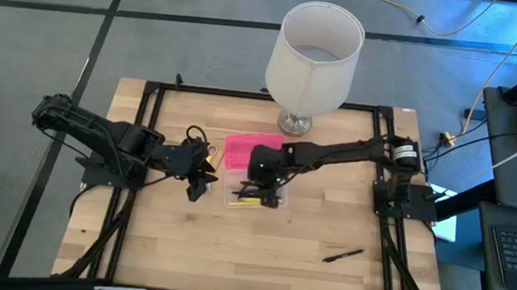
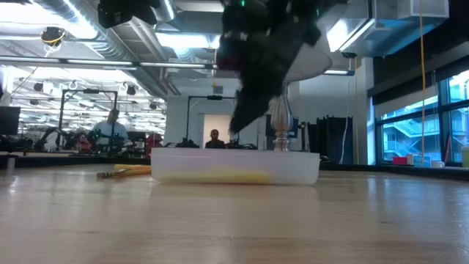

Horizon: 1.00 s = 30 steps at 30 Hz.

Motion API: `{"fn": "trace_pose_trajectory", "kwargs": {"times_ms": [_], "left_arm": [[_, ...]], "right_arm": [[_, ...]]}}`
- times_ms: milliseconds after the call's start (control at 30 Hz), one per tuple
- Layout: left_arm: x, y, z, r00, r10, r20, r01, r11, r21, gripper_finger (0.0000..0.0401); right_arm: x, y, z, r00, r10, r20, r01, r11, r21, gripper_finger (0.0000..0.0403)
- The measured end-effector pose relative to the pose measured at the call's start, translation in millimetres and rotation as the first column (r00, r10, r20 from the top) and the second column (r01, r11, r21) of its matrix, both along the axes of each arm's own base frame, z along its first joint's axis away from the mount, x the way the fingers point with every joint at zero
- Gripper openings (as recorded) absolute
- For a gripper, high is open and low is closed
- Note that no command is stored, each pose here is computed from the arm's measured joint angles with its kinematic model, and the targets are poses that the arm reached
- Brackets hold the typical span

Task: Pick & place school supplies into a supply box
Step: Put the black pen into the supply box

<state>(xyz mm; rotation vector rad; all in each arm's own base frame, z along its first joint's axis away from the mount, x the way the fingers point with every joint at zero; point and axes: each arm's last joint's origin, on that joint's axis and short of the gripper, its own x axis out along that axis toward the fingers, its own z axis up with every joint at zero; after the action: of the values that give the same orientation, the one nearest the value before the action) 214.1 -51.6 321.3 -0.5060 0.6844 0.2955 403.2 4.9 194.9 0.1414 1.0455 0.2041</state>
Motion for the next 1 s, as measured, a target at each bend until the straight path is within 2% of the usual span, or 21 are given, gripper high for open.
{"fn": "trace_pose_trajectory", "kwargs": {"times_ms": [200, 367, 467, 600, 733, 900, 1000], "left_arm": [[0, 0, 0, 1.0, -0.01, 0.0, 0.01, 1.0, 0.014, 0.013], [1, 2, 1, 1.0, -0.003, 0.006, 0.002, 0.994, 0.112, 0.013], [1, 4, 1, 1.0, 0.012, 0.013, -0.014, 0.983, 0.182, 0.013], [1, 6, 2, 0.999, 0.043, 0.021, -0.047, 0.964, 0.262, 0.013], [1, 7, 3, 0.997, 0.069, 0.029, -0.074, 0.953, 0.294, 0.013], [1, 8, 3, 0.997, 0.075, 0.031, -0.081, 0.951, 0.299, 0.013], [1, 8, 3, 0.997, 0.074, 0.031, -0.08, 0.951, 0.299, 0.013]], "right_arm": [[-43, 24, 44, 0.977, 0.053, -0.205, -0.054, 0.999, -0.002, 0.0119], [-93, 52, 67, 0.98, -0.03, -0.195, 0.008, 0.993, -0.115, 0.0119], [-128, 75, 72, 0.985, 0.025, -0.172, -0.047, 0.991, -0.127, 0.0119], [-164, 105, 66, 0.981, 0.029, -0.19, -0.043, 0.997, -0.069, 0.0119], [-190, 129, 51, 0.968, 0.026, -0.251, -0.04, 0.998, -0.05, 0.0119], [-205, 154, 31, 0.95, 0.062, -0.307, -0.062, 0.998, 0.009, 0.0119], [-208, 165, 16, 0.949, 0.052, -0.312, -0.034, 0.997, 0.063, 0.0119]]}}
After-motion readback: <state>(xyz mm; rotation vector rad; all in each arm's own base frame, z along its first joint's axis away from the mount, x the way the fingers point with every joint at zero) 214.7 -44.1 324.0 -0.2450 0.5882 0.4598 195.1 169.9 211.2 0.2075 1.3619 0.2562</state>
